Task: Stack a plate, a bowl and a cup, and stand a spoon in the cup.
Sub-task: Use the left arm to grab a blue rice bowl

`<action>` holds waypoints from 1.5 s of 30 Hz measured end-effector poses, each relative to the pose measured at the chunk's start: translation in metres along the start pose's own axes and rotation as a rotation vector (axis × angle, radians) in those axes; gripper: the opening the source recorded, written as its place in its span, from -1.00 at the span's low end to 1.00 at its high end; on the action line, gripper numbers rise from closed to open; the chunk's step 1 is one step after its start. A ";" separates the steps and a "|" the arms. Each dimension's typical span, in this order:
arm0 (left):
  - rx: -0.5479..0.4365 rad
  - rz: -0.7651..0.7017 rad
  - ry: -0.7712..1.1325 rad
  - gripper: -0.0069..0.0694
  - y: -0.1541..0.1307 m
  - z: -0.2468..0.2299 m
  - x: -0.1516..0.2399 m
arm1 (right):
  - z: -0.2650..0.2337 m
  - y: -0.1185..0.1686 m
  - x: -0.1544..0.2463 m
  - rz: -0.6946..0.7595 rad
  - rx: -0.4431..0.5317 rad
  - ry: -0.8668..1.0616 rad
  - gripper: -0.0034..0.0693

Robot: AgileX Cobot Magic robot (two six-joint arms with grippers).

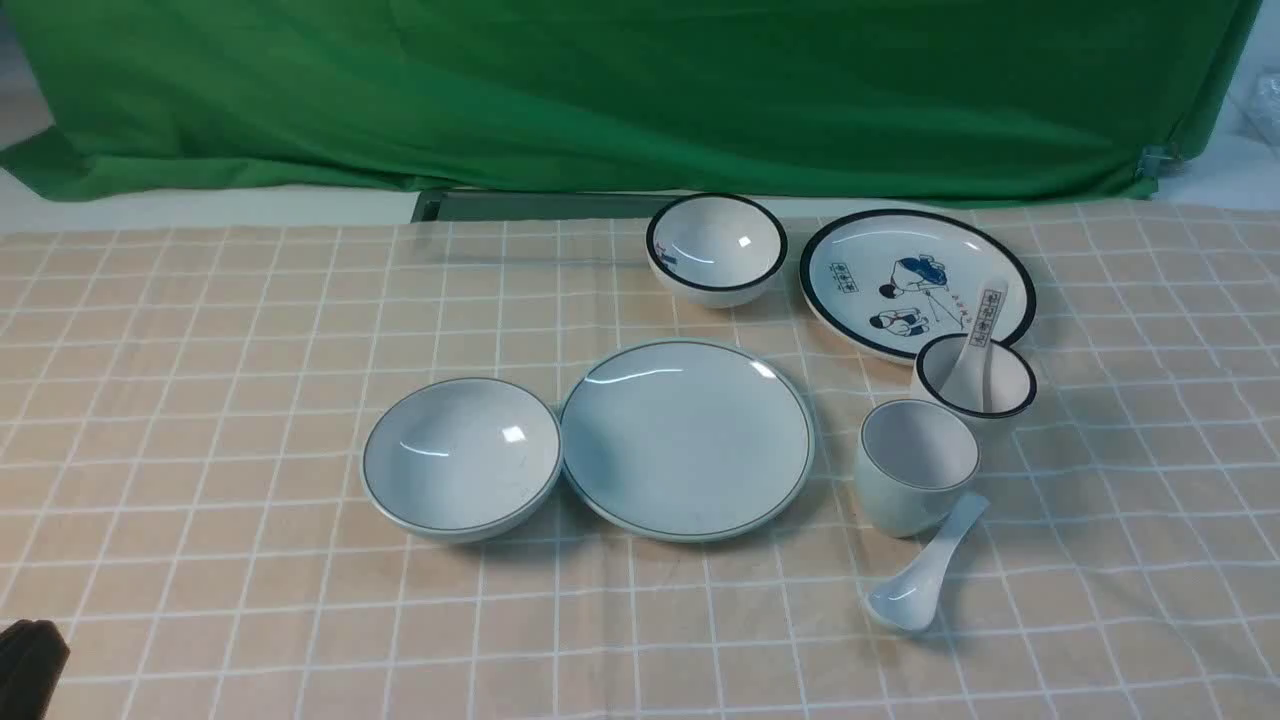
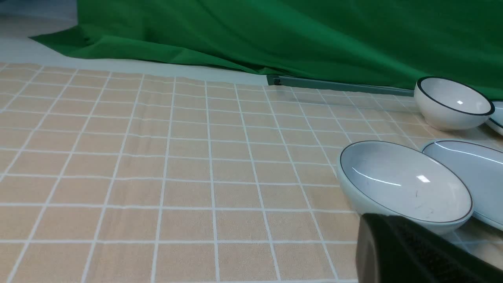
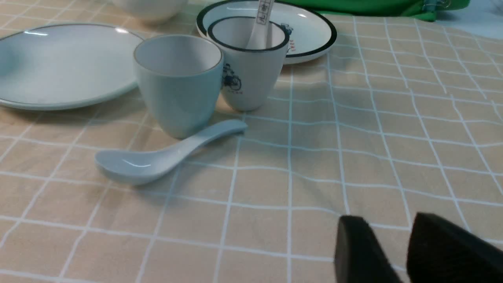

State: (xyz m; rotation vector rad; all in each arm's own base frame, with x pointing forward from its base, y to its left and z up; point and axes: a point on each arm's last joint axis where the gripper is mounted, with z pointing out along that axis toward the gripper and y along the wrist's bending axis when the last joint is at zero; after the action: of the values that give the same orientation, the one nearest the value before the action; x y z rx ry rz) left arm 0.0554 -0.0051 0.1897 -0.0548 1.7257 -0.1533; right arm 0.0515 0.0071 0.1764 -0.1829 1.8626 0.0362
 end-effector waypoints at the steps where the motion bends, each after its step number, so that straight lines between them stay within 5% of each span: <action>1: 0.000 0.000 0.000 -0.81 0.000 0.000 0.000 | 0.000 0.000 0.000 0.000 0.000 0.000 -0.25; 23: 0.000 -0.002 -0.007 -0.81 0.000 0.000 -0.001 | 0.000 0.000 0.000 0.000 0.000 0.000 -0.25; 27: 0.032 -0.180 -0.080 -0.81 -0.002 0.000 -0.008 | 0.000 0.000 0.000 0.000 0.000 0.000 -0.25; 30: 0.073 -0.535 -0.182 -0.81 -0.002 -0.002 -0.017 | 0.000 0.000 0.000 0.000 0.000 0.000 -0.25; 35: 0.074 -0.690 -0.279 -0.81 0.002 -0.004 -0.027 | 0.000 0.000 0.000 0.000 0.000 0.000 -0.25; 41: 0.175 -0.529 -0.142 -0.81 -0.019 -0.011 -0.079 | 0.000 0.000 0.000 0.000 0.000 0.000 -0.25; 45: 0.245 -0.237 0.120 -0.81 -0.040 0.002 -0.128 | 0.000 0.000 0.000 0.000 0.000 0.000 -0.25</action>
State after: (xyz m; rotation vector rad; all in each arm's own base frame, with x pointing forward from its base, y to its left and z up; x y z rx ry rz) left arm 0.0760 -0.0293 0.3206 -0.0711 1.8047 -0.5512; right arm 0.0515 0.0071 0.1764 -0.1829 1.8626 0.0362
